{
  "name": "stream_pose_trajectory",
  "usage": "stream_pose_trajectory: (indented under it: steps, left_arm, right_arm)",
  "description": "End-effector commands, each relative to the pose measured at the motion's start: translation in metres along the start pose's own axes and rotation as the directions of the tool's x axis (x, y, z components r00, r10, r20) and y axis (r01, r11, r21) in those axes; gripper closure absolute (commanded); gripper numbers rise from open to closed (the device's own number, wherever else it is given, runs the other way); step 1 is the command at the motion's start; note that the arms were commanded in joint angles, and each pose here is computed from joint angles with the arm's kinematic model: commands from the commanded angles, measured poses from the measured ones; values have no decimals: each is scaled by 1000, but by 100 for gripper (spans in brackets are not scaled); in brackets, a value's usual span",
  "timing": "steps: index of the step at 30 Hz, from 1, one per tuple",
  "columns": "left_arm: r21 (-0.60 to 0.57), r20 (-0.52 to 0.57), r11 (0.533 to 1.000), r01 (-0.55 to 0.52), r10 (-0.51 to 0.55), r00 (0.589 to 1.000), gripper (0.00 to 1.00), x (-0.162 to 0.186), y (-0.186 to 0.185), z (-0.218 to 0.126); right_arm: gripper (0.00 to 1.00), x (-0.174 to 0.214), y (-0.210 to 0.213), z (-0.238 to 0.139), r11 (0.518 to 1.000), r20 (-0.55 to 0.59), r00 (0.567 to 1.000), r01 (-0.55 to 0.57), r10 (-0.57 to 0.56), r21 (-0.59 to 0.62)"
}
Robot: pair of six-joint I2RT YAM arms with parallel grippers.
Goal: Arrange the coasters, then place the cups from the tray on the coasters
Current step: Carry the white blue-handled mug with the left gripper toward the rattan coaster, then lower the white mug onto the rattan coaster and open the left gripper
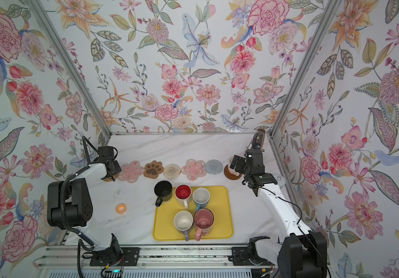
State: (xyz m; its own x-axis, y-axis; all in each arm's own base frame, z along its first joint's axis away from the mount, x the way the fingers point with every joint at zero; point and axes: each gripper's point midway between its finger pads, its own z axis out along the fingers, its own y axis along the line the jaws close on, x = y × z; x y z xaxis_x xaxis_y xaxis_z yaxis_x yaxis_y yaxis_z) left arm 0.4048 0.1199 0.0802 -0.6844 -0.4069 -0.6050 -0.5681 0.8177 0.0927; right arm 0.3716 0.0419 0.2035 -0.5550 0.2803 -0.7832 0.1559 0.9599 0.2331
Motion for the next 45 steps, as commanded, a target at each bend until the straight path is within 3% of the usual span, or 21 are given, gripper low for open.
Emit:
stream_pose_trajectory:
  steps: [1, 45]
  left_arm:
    - [41, 77, 998, 48, -51, 996, 100, -29, -1, -21]
    - [-16, -13, 999, 49, -50, 999, 100, -2, 9, -9]
  right_arm:
    - [1, 1, -3, 1, 1000, -10, 1000, 8, -8, 9]
    - [1, 4, -5, 1, 1000, -18, 1000, 4, -4, 11]
